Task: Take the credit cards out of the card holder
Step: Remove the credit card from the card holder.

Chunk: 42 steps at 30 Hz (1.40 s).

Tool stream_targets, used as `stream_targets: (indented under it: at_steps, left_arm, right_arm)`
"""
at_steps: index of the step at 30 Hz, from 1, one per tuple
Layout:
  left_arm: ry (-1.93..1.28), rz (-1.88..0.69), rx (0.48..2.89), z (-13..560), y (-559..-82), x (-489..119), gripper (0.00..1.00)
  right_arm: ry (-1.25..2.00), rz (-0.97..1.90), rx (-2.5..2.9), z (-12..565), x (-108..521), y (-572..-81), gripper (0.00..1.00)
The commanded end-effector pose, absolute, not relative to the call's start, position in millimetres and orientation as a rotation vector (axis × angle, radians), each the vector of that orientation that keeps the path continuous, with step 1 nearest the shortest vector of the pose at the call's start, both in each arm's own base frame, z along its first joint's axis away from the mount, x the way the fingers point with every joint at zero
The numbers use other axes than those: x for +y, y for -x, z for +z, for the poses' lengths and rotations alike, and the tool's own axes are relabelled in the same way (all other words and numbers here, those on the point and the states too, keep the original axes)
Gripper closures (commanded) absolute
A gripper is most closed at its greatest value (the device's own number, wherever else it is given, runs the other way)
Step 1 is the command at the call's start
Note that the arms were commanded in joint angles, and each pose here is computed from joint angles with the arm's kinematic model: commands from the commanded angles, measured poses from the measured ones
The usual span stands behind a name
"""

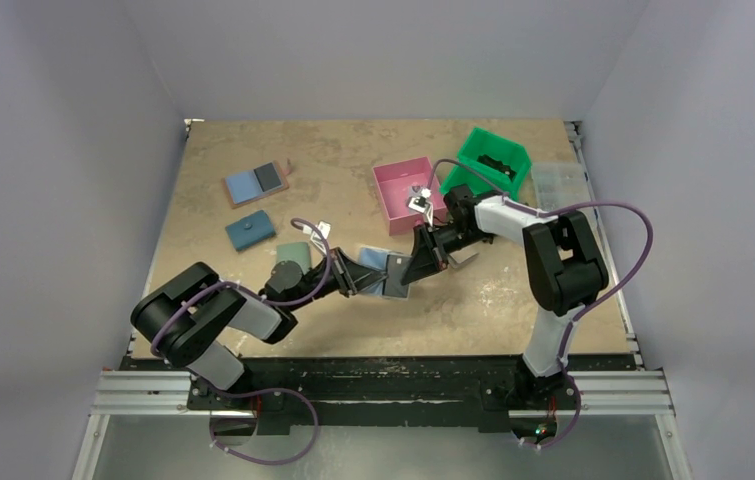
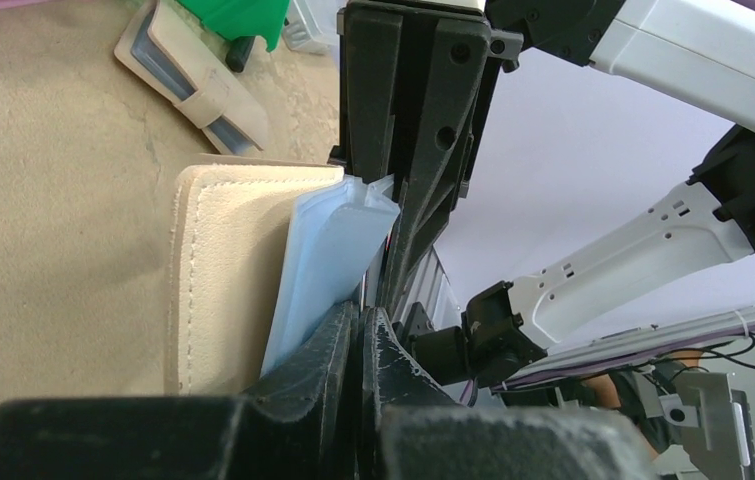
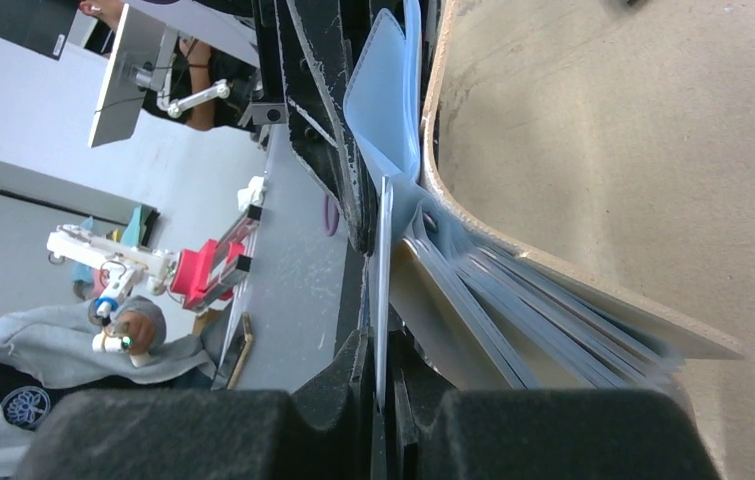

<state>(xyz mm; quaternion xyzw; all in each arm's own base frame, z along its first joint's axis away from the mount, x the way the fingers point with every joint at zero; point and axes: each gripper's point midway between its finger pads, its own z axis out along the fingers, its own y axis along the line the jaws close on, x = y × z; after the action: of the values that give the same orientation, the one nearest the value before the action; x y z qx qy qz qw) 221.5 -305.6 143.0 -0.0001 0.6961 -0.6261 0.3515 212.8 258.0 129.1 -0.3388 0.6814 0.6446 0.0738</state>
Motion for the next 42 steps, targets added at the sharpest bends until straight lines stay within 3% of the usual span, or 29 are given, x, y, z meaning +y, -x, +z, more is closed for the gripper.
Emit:
stream_targets:
  at_steps: [1, 14, 18, 25, 42]
  left_arm:
    - [0.005, -1.655, 1.638, 177.0, -223.8, -292.8, 1.0]
    - [0.022, -1.661, 1.627, 176.7, -222.7, -285.3, 1.0]
    - [0.013, -1.667, 1.622, 178.6, -220.8, -285.5, 1.0]
    - [0.001, -1.67, 1.61, 182.1, -219.2, -284.6, 1.0]
    - [0.001, -1.657, 1.613, 180.2, -216.5, -273.6, 1.0]
  right_arm:
    - [1.055, 1.901, 1.985, 139.8, 257.6, -218.8, 0.88]
    - [1.053, 1.902, 2.002, 135.2, 257.2, -219.1, 0.83]
    - [1.054, 1.904, 1.996, 136.4, 257.3, -219.1, 0.92]
    - [1.062, 1.904, 1.985, 137.7, 257.1, -218.2, 1.0]
    - [1.074, 1.894, 1.976, 137.8, 256.9, -218.3, 1.0]
